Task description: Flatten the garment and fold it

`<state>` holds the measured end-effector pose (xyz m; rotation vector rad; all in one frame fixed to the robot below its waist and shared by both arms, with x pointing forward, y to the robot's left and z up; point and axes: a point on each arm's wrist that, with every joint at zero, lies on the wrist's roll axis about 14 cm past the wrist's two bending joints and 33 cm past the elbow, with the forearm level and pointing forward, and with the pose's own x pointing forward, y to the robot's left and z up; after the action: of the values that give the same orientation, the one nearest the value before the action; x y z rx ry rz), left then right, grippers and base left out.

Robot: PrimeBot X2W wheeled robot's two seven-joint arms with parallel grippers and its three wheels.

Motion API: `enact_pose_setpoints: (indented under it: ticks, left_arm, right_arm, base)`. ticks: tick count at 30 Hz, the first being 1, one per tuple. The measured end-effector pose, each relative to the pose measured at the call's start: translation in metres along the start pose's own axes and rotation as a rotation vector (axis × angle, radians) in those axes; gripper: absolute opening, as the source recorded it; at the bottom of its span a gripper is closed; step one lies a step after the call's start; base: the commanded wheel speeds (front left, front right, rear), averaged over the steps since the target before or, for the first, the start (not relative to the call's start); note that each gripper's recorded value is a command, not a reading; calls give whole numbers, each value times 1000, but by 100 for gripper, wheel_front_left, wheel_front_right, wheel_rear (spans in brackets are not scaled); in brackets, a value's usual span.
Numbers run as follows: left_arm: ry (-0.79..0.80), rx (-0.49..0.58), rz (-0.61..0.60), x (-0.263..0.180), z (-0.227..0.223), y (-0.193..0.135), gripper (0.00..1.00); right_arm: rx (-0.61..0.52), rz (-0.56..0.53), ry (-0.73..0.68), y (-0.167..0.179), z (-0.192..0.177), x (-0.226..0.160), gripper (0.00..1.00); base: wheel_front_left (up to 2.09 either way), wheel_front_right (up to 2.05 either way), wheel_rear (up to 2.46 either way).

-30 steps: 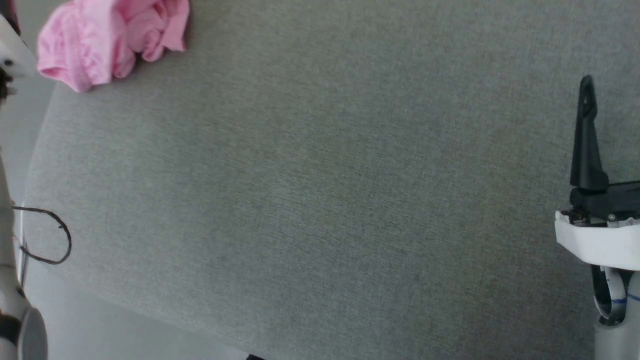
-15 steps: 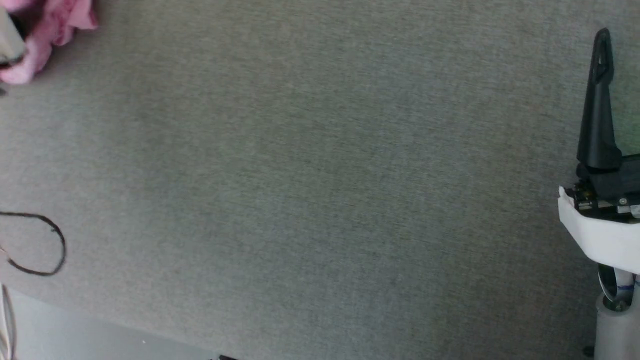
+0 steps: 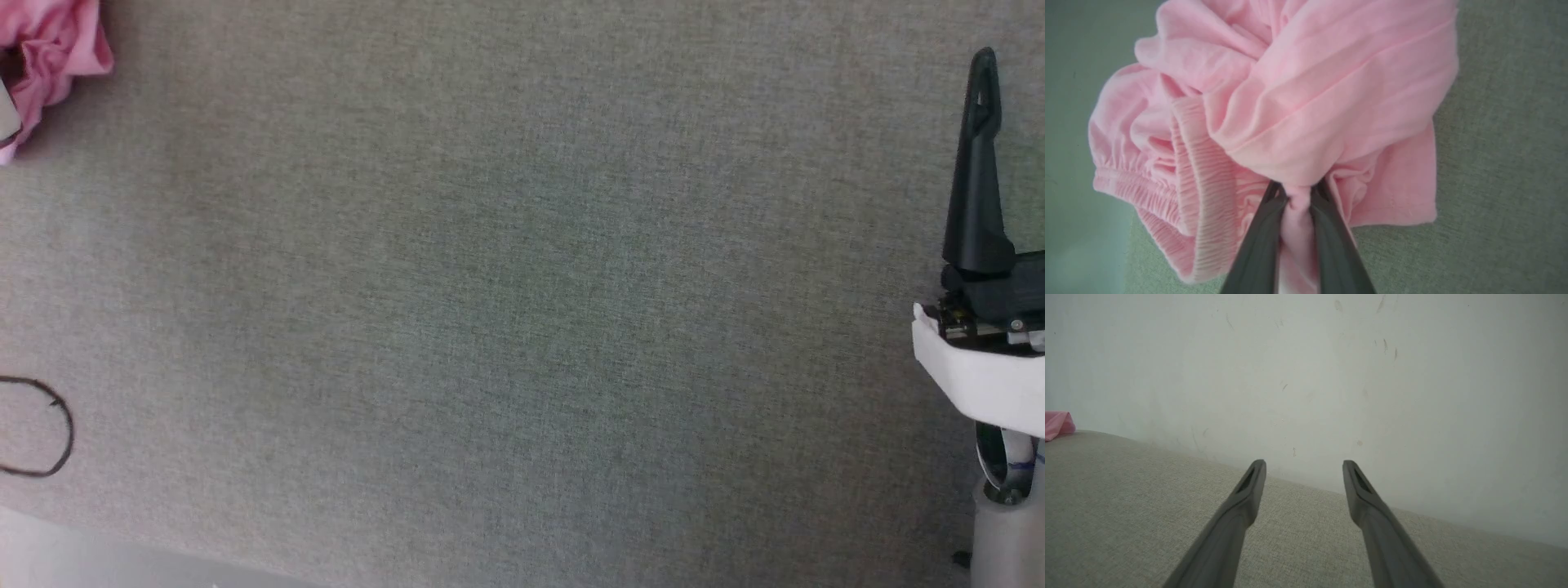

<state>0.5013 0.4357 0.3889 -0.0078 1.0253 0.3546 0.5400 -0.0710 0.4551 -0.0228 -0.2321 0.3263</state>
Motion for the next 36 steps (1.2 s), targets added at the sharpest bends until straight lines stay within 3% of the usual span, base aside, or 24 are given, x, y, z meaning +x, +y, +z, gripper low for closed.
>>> enact_pose_setpoints:
  ticks: [4, 9, 19, 26, 36]
  left_arm:
    - [-65, 61, 22, -19, 13, 7, 0]
    - [-244, 179, 53, -66, 63, 15, 0]
    - [-660, 438, -16, -197, 160, -45, 0]
    - [-841, 623, -194, -261, 177, -142, 0]
    - [-922, 879, -629, -298, 115, -319, 0]
  right_arm:
    - [-2, -10, -3, -3, 11, -1, 100]
    - [16, -35, 11, -10, 24, -11, 100]
    - [25, -89, 22, -26, 62, -44, 100]
    - [-2, -157, 1, -48, 92, -71, 100]
    - [-73, -318, 2, -97, 121, -128, 100]
  base:
    - [0, 0, 0]
    - [0, 0, 0]
    - [0, 0, 0]
    - [0, 0, 0]
    - [0, 0, 0]
